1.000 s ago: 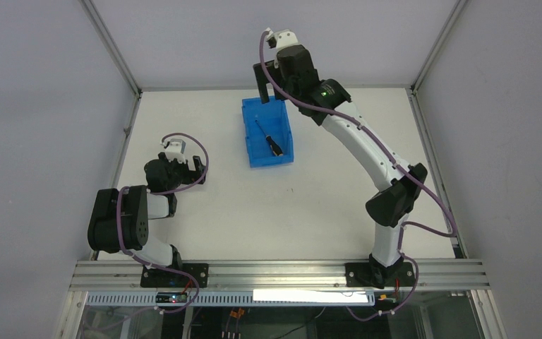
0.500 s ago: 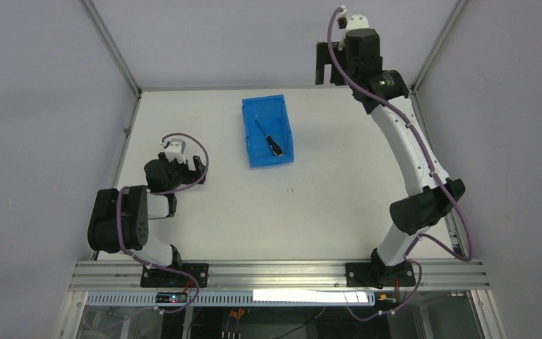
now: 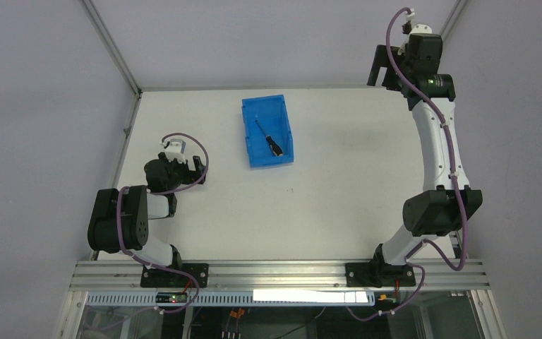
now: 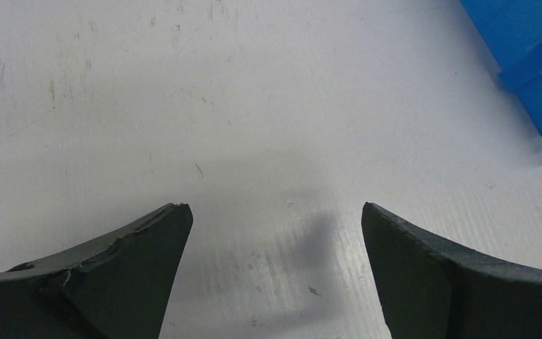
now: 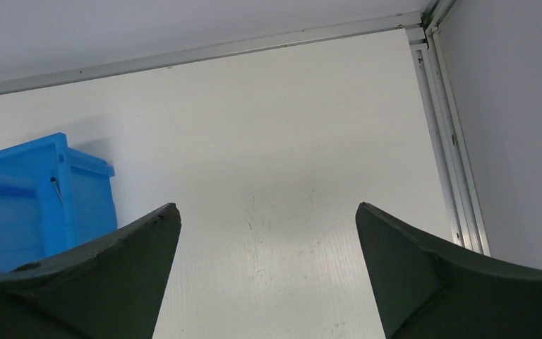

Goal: Put the screwdriver in the bin
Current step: Reset both arms

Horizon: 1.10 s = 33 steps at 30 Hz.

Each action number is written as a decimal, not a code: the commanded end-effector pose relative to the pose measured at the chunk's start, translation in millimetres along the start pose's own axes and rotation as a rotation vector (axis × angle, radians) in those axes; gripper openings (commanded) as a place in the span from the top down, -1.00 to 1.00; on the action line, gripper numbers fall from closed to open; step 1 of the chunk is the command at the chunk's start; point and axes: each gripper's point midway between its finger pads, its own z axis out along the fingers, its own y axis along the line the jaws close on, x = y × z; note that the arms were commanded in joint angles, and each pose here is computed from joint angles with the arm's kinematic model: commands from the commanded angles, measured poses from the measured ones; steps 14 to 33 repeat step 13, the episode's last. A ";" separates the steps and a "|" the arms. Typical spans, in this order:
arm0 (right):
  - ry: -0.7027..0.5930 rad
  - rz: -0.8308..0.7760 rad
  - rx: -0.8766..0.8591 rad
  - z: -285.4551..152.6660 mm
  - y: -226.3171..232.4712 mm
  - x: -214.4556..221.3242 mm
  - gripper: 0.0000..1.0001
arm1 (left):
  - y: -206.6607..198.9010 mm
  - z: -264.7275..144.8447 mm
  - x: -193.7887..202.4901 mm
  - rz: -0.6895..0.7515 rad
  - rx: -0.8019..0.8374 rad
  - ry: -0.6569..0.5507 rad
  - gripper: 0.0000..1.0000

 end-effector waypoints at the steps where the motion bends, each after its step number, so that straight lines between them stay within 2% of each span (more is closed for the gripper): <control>1: -0.052 -0.006 -0.033 -26.8 5.0 -13.6 -0.98 | -0.3 2.5 -16.7 0.028 0.004 -0.053 -0.98; 33: -0.064 -0.006 -0.021 -32.1 2.3 -13.9 -0.98 | -0.2 2.5 -16.5 0.028 0.003 -0.052 -0.98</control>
